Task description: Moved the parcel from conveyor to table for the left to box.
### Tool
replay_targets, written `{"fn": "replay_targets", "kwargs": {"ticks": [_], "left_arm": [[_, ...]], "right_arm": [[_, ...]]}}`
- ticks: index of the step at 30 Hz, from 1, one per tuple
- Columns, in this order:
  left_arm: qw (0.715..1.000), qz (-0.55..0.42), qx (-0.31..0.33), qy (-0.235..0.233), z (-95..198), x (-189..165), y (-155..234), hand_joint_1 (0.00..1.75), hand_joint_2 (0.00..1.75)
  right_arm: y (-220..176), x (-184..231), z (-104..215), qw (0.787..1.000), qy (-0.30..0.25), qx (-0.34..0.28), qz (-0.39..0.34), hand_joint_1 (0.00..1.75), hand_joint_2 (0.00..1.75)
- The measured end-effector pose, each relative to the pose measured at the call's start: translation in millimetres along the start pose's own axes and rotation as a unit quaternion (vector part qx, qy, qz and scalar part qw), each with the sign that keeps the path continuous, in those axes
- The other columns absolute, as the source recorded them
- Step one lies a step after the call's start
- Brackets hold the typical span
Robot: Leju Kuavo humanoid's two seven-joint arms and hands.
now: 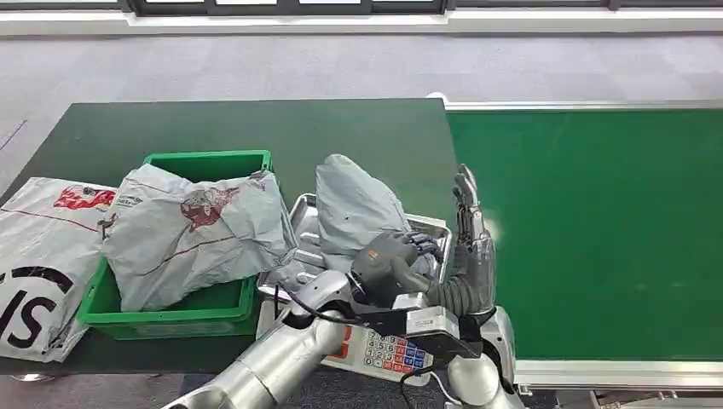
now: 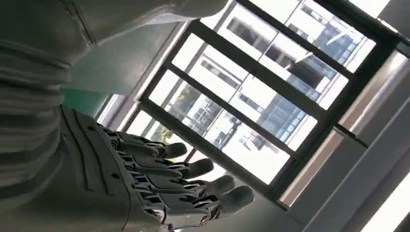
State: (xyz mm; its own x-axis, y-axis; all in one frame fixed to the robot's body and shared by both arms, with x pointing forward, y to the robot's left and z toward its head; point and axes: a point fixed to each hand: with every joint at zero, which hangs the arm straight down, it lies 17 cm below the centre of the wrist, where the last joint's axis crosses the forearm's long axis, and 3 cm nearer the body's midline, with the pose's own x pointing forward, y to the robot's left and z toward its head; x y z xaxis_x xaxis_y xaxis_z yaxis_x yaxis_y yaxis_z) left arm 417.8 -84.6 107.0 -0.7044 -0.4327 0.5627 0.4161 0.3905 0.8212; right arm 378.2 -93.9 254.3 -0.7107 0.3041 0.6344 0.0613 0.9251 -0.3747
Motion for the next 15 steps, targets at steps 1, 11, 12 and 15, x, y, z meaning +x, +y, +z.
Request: {"fn": "replay_targets", "kwargs": {"ticks": [1, 11, 12, 15], "left_arm": [[1.000, -0.004, -0.003, 0.011, 2, -7, -2, 1.75, 1.75], [0.998, -0.031, -0.009, 0.057, 18, -42, -7, 1.75, 1.75], [0.998, -0.035, -0.008, 0.058, 18, -43, -6, 1.75, 1.75], [0.997, -0.039, -0.008, 0.060, 19, -46, -4, 1.75, 1.75]], "right_arm": [[0, 3, -3, 1.000, -0.008, -0.002, -0.002, 0.00, 1.75], [11, 36, -22, 0.998, -0.056, -0.003, -0.030, 0.00, 1.75], [10, 37, -23, 0.998, -0.057, -0.004, -0.030, 0.00, 1.75], [10, 39, -25, 0.998, -0.058, -0.007, -0.032, 0.00, 1.75]]}}
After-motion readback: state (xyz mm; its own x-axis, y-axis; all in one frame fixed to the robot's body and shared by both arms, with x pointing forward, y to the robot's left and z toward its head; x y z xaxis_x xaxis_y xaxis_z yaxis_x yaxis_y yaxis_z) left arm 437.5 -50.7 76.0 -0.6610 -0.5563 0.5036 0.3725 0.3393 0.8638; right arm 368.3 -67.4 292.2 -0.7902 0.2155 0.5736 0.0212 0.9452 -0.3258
